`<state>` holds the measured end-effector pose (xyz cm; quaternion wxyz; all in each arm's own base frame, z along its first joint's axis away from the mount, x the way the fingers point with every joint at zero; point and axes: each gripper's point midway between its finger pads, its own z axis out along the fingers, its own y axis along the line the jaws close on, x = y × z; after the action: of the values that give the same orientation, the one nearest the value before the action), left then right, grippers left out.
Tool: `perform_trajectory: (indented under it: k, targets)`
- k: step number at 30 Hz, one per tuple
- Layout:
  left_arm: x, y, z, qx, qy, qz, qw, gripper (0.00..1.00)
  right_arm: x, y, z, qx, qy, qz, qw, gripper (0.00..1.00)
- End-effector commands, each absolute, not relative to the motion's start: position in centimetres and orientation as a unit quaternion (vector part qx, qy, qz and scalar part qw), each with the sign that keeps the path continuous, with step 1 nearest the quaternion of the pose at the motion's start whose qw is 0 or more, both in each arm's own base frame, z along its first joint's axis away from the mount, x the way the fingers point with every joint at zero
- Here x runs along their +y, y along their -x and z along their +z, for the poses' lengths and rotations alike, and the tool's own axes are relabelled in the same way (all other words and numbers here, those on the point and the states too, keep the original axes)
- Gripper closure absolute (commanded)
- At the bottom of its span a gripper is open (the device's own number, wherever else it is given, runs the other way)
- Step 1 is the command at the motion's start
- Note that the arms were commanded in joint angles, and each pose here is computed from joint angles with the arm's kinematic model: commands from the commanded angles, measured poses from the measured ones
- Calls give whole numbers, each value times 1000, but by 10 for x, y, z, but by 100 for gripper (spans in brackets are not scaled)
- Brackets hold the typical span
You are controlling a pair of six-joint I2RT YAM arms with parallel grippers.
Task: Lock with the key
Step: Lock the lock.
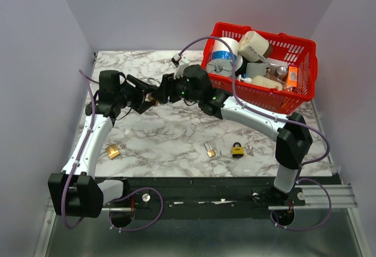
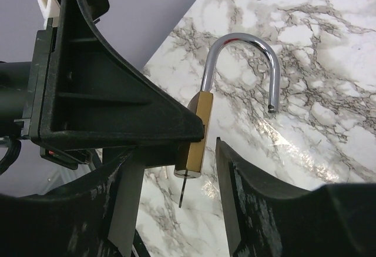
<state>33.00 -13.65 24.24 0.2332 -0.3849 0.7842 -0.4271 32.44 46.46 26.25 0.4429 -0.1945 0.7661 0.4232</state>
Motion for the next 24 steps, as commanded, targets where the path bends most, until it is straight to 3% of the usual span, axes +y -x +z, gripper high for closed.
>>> perform_trajectory:
  k: [1,8,12,15,16,18,19,23,24]
  targets:
    - [-146,-328,288,756,348,-485,269,75,475,-326,270,755,180,441,450,41]
    - [-148,-327,294,754,347,-491,265,75,477,-323,259,765,177,442,433,38]
    - [-149,-328,297,752,346,-493,267,75,477,-322,257,767,175,440,432,46]
    - [-149,-329,300,751,345,-494,269,75,477,-320,257,767,176,444,428,58]
    - [-149,-330,300,751,347,-492,271,75,478,-319,256,767,177,447,425,73]
    - [-149,-331,302,750,345,-493,274,73,478,-314,257,767,179,454,417,85]
    - [-149,-331,302,750,346,-493,275,73,478,-313,258,767,178,456,416,97]
    - [-150,-330,299,752,342,-491,275,55,473,-314,267,764,176,451,428,99]
    - [-149,-330,297,754,343,-487,275,38,472,-316,269,762,175,447,434,99]
